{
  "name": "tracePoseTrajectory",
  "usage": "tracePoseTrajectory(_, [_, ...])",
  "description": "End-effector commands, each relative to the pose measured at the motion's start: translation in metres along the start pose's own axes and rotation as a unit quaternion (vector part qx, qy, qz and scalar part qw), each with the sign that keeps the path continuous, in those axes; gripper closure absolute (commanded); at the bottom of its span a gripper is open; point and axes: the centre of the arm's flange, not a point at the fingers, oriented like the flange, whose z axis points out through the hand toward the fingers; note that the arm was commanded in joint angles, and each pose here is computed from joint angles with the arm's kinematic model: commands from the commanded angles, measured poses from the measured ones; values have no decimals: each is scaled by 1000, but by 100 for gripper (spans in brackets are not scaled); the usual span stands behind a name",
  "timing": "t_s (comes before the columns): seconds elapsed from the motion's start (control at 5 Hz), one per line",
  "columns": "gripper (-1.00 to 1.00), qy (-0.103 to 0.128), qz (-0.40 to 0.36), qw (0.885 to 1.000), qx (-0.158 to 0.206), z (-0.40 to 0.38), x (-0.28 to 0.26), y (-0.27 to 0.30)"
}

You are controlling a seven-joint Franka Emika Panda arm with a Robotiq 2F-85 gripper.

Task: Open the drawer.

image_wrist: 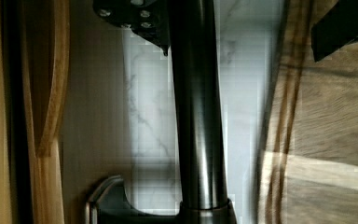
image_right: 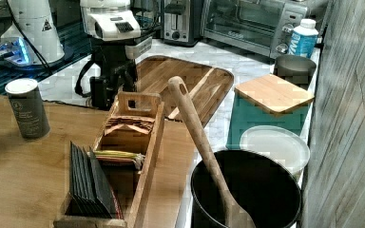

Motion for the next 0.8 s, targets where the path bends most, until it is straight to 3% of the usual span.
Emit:
tracePoseTrajectory(0.2, [-100, 12, -54, 998, 10, -61, 20, -20])
tracePoseTrajectory(0.4, [-100, 21, -82, 996, 16, -58, 20, -47])
tracePoseTrajectory(0.8, [-100, 6, -121, 992, 48, -54, 17, -113])
